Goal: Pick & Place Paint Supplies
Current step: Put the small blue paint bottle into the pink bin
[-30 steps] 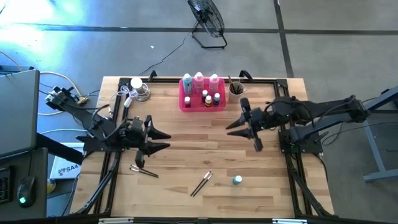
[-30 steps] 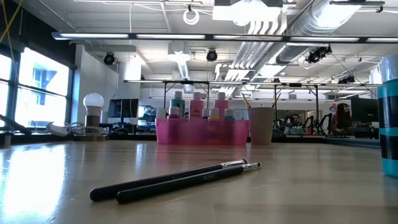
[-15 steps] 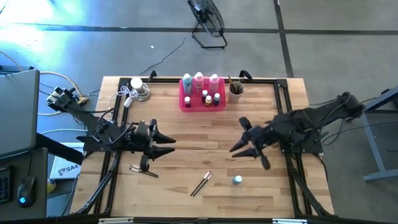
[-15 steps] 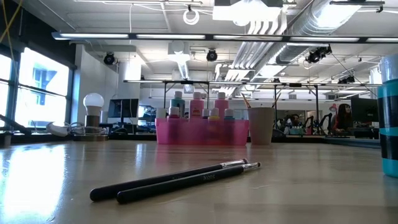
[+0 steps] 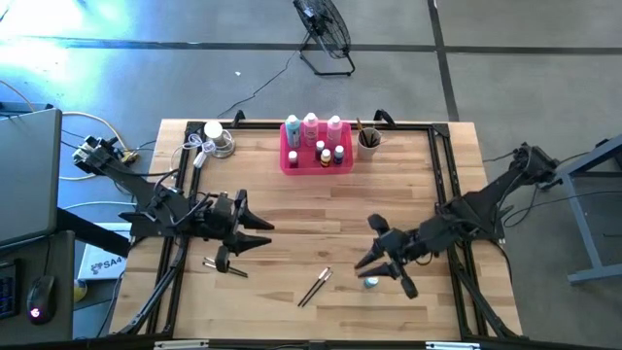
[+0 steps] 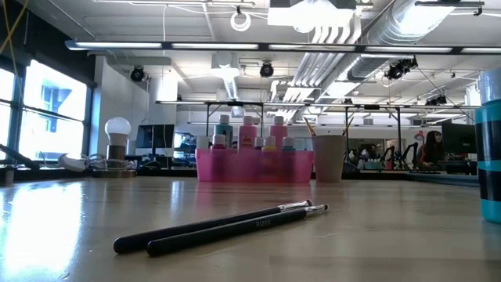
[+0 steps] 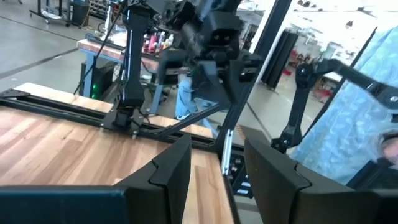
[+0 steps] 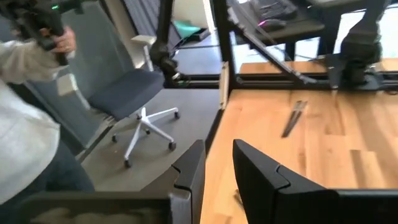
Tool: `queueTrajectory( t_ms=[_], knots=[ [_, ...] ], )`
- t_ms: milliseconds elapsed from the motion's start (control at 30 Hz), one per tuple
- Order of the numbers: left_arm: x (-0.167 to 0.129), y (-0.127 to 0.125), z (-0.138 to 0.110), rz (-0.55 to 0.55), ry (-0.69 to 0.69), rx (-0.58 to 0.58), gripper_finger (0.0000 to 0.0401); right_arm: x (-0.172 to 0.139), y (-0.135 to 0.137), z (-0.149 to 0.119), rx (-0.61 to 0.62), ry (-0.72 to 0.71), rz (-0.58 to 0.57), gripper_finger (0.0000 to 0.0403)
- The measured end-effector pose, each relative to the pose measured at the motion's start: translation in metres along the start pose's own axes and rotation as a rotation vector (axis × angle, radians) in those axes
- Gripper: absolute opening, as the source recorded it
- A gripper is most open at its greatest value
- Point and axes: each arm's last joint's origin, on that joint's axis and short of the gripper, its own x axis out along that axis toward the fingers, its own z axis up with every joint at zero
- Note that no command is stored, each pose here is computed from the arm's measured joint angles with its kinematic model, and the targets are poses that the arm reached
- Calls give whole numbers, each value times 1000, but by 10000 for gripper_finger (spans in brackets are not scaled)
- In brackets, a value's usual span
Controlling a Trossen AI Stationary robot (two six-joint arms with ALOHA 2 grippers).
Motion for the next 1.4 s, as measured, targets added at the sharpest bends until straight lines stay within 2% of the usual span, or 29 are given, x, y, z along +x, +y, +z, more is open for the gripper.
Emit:
queueTrajectory(
  t_ms=[233,433,600,833,1100,1167,1400],
  knots=[
    [0,3,-8,29,80,47,148,-1,9,-6,62,34,27,76],
    [-1,5,-12,51,111,66,148,-5,-1,-27,92,262,-70,76],
    [-1,7,-12,127,92,76,148,-8,-13,-38,155,391,-168,76],
    [-1,9,-11,192,70,82,148,-8,-19,-38,104,406,-180,76],
    [-1,10,-11,194,69,82,148,-8,-20,-39,-129,431,-127,76],
    [-1,9,-11,193,69,82,148,-7,-21,-42,-129,440,-124,76],
    [-1,9,-11,193,69,82,148,-4,-23,-47,-19,456,-71,76]
  ],
)
